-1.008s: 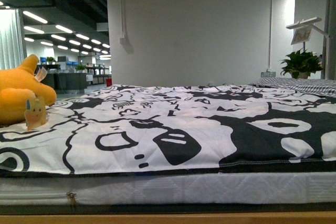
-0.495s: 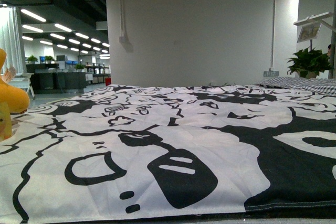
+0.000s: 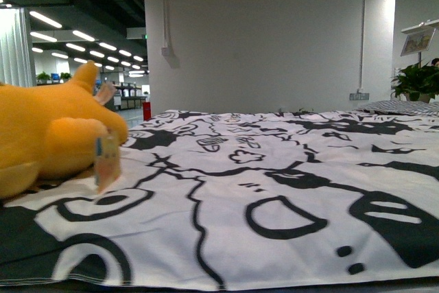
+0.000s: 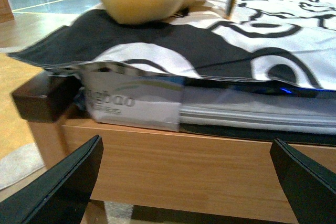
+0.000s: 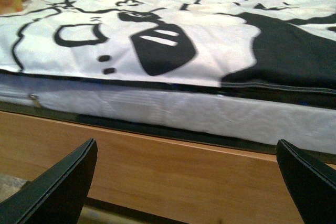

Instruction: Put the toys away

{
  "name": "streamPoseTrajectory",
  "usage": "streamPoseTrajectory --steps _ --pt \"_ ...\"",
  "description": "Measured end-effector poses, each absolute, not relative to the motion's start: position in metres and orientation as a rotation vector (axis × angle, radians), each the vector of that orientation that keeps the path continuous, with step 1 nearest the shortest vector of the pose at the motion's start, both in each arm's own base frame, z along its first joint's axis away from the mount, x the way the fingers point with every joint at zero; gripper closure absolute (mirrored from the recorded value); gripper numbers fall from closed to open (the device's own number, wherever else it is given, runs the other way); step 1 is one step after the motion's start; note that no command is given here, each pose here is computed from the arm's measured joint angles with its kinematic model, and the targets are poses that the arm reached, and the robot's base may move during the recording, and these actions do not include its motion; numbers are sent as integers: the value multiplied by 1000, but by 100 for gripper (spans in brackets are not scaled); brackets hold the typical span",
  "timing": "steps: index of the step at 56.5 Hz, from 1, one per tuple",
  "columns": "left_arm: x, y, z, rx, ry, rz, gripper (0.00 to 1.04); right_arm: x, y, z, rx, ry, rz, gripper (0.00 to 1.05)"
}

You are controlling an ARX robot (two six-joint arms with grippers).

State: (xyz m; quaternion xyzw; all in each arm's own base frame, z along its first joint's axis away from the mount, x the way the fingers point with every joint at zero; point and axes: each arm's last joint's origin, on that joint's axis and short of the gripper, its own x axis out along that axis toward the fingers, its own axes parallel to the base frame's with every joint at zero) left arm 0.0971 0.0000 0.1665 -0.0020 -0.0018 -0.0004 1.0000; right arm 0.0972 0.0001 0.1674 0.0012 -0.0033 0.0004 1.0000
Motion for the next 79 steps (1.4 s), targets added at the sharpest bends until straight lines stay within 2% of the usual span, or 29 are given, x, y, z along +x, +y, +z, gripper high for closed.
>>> streamPoseTrajectory --steps 61,69,79 --pt "97 0 167 -4 -7 -1 6 97 0 167 2 -7 5 0" --pt "97 0 167 -4 -7 -1 6 101 -3 164 77 108 153 0" --pt "97 0 167 -4 -7 -1 6 114 -17 199 77 10 124 0"
